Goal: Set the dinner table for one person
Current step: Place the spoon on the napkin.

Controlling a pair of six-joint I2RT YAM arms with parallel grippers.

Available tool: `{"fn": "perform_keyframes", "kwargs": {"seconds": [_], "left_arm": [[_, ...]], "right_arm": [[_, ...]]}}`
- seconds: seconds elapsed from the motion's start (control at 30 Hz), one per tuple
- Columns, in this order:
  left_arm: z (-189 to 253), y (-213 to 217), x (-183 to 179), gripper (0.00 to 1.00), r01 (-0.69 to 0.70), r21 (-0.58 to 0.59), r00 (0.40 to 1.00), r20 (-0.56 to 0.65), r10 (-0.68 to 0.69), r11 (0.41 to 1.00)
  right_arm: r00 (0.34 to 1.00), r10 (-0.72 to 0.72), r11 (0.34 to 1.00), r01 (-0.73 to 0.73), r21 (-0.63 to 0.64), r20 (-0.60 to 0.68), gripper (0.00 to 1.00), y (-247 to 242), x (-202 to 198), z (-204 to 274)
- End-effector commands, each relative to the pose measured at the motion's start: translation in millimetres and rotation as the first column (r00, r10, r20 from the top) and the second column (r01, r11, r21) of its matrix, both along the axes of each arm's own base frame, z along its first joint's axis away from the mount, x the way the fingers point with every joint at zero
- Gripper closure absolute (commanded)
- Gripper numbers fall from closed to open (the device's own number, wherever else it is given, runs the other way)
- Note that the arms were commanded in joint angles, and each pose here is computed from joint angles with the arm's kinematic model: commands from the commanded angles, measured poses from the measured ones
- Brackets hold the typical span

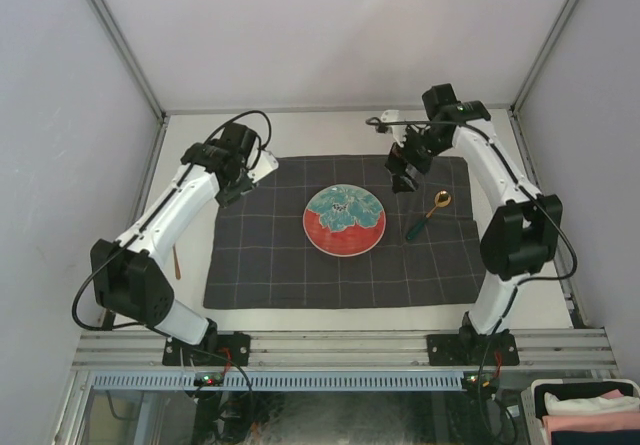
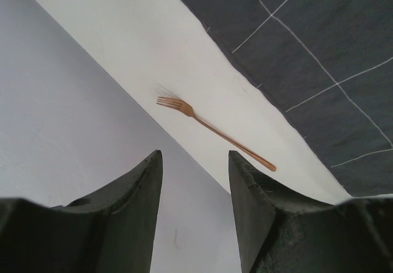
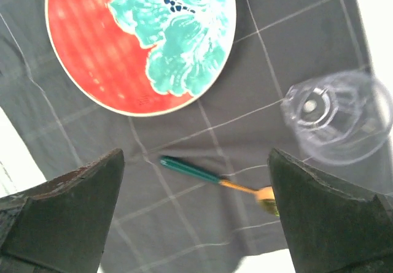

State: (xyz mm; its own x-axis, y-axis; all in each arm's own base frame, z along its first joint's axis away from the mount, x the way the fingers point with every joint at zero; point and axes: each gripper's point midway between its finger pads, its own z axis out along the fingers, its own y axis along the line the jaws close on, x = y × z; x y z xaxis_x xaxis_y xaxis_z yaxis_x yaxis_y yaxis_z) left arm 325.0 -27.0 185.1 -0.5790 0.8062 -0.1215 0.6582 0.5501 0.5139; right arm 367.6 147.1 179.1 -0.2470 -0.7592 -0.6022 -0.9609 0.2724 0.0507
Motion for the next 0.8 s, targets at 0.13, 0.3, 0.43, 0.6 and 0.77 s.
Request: {"fn": "perform_keyframes", "kwargs": {"seconds": [0.13, 0.3, 0.43, 0.6, 0.77], "left_arm": [[-5, -22, 24, 0.49, -0.024, -0.088, 0.999, 0.021, 0.026, 0.996], [2, -26, 39, 0.49, -0.018, -0.083, 0.999, 0.042, 0.022, 0.996], [4, -27, 53, 0.5, -0.001, -0.069, 0.998, 0.066, 0.005, 0.998], [-7, -37, 61, 0.51, -0.008, -0.117, 0.999, 0.046, 0.014, 0.993], [-26, -48, 63, 0.52, -0.014, -0.177, 1.0, 0.009, 0.016, 0.984]], "right_arm": [[0.638, -0.744, 0.62, 0.77, 0.153, -0.197, 0.0, -4, 21, 29], [0.559, -0.822, 0.551, 0.829, 0.095, -0.112, 0.0, -16, 15, 12], [0.478, -0.873, 0.477, 0.878, 0.037, -0.097, 0.0, -22, 13, -7], [0.469, -0.88, 0.47, 0.883, 0.008, -0.067, 0.0, -16, 22, -19], [0.529, -0.843, 0.527, 0.849, 0.049, -0.101, 0.0, -4, 30, 15]]}}
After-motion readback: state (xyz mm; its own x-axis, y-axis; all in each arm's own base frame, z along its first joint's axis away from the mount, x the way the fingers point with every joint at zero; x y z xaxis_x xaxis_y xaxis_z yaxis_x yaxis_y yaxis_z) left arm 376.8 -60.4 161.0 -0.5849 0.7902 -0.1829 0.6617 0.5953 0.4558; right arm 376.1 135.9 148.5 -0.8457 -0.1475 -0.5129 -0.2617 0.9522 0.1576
